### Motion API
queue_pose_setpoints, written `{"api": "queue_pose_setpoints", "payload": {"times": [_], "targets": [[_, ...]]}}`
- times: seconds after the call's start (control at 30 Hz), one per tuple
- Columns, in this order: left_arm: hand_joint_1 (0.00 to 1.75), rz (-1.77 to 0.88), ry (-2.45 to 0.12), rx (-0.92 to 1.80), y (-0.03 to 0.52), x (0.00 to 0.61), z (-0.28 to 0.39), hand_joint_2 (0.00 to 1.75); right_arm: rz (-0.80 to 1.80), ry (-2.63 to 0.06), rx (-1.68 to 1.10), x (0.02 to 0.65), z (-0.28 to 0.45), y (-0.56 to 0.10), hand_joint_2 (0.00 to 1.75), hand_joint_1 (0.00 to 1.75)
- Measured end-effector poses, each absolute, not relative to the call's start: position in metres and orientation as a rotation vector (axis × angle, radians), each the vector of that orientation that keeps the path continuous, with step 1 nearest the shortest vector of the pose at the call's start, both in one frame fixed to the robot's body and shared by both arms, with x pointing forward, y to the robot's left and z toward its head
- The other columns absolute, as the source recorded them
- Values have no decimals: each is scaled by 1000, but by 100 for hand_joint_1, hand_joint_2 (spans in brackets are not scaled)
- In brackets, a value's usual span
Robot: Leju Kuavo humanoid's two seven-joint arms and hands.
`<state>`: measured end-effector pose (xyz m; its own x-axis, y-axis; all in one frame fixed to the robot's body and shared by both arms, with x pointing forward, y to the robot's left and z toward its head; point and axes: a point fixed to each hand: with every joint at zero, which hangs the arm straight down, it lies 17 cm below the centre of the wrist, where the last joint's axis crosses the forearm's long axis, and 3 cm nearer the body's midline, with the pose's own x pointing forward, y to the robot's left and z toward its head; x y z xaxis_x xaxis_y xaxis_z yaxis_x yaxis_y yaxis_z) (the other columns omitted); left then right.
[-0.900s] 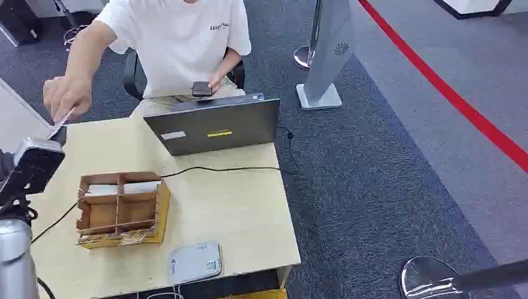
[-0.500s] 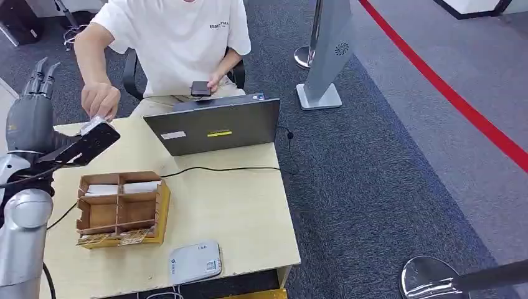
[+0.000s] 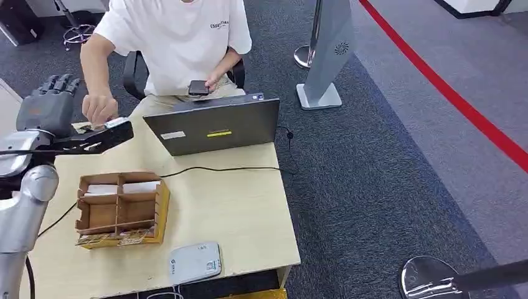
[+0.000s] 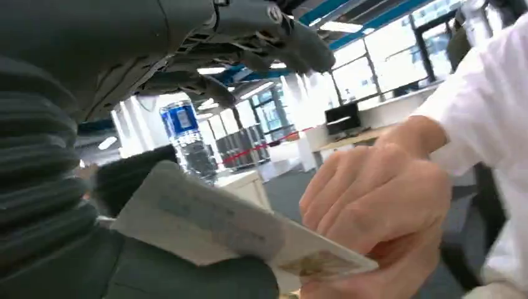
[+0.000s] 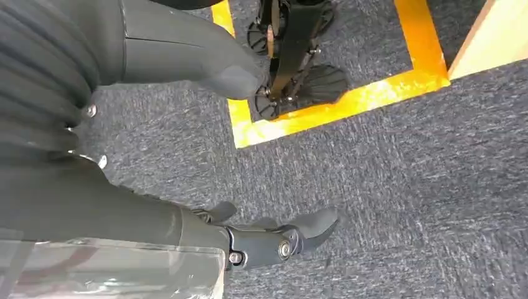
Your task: Pass the card to the sensor for recognition and then transmit it.
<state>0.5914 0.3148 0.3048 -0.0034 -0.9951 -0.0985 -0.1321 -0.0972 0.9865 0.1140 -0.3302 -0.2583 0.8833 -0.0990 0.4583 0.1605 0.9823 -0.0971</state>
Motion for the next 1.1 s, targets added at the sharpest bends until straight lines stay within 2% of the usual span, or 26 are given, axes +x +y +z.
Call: {"api": "queue_pose_setpoints", "payload": {"times": [0.33, 1.1], "targets": [[175, -1251, -1113, 1425, 349, 596, 287, 175, -109, -462, -142, 114, -260, -335, 175, 0], [175, -1253, -1164, 1473, 346, 591, 283, 175, -85, -453, -144, 112, -262, -333, 175, 0]]}}
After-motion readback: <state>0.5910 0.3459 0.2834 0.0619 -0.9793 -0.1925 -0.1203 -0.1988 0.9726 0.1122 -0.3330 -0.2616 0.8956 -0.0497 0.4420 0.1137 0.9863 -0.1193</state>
